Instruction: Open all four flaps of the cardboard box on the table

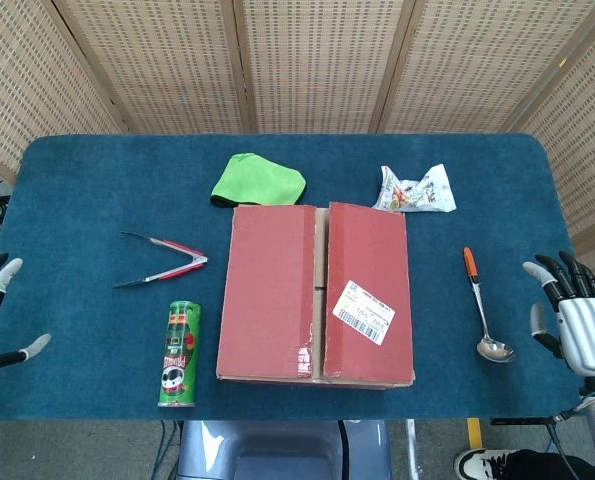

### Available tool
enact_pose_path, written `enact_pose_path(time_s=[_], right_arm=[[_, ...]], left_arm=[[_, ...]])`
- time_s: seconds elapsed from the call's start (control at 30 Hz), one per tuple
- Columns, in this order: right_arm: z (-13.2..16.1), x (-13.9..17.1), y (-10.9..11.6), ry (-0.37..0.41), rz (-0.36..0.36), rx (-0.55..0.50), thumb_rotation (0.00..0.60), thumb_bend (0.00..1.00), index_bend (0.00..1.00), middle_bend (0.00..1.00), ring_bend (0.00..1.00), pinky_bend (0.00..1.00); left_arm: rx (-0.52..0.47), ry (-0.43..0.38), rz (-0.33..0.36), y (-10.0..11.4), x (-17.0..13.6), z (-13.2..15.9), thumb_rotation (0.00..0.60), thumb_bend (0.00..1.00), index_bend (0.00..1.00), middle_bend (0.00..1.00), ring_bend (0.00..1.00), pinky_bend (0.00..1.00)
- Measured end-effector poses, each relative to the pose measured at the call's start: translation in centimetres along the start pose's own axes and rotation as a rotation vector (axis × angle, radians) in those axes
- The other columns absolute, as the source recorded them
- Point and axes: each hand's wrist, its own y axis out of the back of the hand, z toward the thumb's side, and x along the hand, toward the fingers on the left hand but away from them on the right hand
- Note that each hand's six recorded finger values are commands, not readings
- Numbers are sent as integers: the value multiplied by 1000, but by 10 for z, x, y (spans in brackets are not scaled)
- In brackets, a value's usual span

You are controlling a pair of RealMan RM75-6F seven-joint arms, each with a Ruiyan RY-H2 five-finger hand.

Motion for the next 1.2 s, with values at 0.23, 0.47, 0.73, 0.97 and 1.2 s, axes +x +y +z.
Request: enact_pose_path(time_s=[0.23, 0.47, 0.73, 0.97, 1.2], right_arm=[[8, -5, 3, 35, 1, -20, 600, 750, 178, 151, 6, 103], [30, -17, 5, 126, 21, -84, 600, 950, 178, 164, 6, 103], [76, -35, 10, 299, 76, -195, 600, 1000, 178, 199, 6, 103], [122, -52, 11, 444, 141, -232, 600, 1000, 177, 214, 6, 103], [171, -69, 11, 580, 199, -254, 600, 1000, 190, 226, 6, 103]], left_arm=[[8, 2, -17, -3, 1, 2, 515, 185, 0, 0, 0, 0], [25, -4, -25, -7, 3, 4, 515, 187, 0, 0, 0, 0], [62, -5, -35, -10, 2, 5, 515, 194, 0, 0, 0, 0], [106, -13, -49, -16, 4, 8, 514, 194, 0, 0, 0, 0], [125, -36, -53, -21, 6, 15, 516, 194, 0, 0, 0, 0]])
